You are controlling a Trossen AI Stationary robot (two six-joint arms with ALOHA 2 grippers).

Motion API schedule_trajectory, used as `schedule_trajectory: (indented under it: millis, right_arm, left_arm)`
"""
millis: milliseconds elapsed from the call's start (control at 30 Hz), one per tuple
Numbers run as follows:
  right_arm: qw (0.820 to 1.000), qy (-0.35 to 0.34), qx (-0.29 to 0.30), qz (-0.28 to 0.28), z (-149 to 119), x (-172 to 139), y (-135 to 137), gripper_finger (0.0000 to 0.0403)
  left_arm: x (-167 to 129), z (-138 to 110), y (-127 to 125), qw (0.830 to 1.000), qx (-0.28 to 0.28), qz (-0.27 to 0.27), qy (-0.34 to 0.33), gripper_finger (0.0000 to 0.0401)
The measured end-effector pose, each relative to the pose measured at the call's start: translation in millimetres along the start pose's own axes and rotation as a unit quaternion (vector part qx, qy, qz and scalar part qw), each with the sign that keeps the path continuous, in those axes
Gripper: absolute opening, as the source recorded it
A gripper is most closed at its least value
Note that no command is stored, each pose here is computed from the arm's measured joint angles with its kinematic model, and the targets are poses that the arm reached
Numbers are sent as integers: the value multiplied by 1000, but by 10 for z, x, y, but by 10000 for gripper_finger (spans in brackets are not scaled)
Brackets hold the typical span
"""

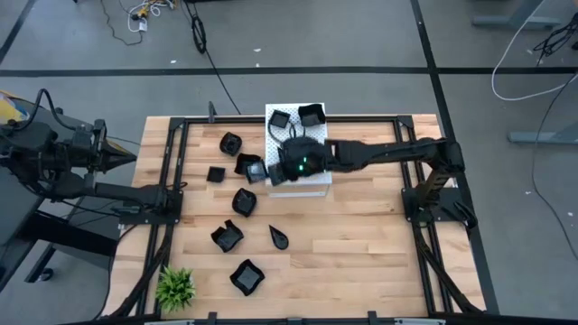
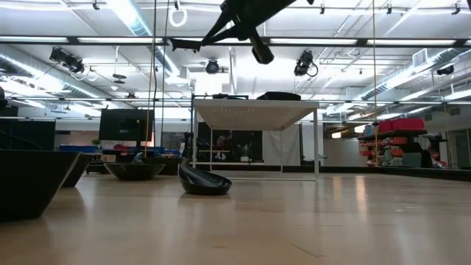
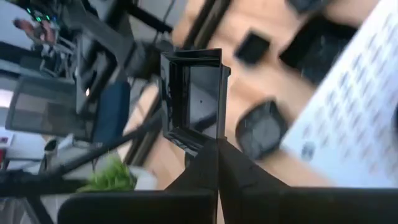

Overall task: Pick & Place Mini shaped plates
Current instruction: Stack the square plate on top of the square plate on the shelf

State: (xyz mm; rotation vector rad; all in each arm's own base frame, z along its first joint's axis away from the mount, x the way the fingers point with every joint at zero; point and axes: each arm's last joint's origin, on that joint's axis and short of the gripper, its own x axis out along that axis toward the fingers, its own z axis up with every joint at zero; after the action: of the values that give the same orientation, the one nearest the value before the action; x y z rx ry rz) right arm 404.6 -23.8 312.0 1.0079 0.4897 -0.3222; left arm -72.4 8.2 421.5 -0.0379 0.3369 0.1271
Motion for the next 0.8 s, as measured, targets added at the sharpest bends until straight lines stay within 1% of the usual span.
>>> schedule_trajectory:
  millis: [167, 267, 367, 600, 800]
  right_arm:
    - [999, -43, 13, -2, 375, -81, -90, 0]
    - [997, -69, 38, -7, 584, -128, -184, 0]
    - [994, -88, 66, -17, 739, -161, -297, 0]
    - [984, -122, 126, -33, 927, -212, -452, 0]
    - [980, -134, 138, -48, 1027, -247, -554, 0]
  left_arm:
    - [1, 0, 0, 1000, 0, 0, 0, 3]
    - [1, 0, 0, 1000, 0, 0, 0, 3]
    - [0, 0, 0, 1000, 0, 0, 0, 3]
    - [1, 0, 0, 1000, 0, 0, 0, 3]
    - [1, 0, 0, 1000, 0, 0, 0, 3]
